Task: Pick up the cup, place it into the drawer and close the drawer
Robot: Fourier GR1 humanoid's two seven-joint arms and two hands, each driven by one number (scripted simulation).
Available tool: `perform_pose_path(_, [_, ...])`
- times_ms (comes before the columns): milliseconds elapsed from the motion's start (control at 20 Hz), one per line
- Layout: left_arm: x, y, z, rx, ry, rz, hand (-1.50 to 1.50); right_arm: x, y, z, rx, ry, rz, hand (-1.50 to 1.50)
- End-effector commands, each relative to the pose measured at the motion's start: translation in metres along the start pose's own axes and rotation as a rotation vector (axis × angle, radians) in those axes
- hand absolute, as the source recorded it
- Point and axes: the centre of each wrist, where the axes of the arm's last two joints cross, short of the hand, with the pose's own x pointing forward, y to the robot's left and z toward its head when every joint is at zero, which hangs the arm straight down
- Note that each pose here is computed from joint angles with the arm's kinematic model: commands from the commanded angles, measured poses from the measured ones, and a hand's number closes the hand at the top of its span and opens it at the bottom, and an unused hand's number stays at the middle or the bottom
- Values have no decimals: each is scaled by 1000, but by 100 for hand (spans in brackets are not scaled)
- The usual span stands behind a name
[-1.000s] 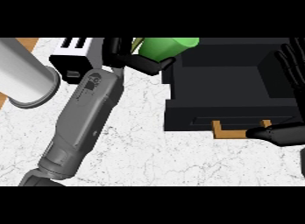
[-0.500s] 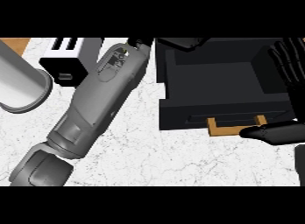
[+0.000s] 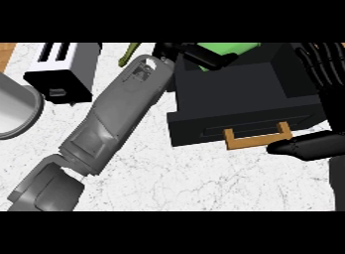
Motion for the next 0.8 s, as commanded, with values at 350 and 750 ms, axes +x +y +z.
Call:
perform_pose_path(350, [-34, -1, 15, -50, 38, 32, -150, 5, 15, -19, 87, -62, -41, -150])
perform_pose_path(750, [-23, -3, 16, -33, -93, 265, -150, 5, 61, -28, 492, -85, -218, 150])
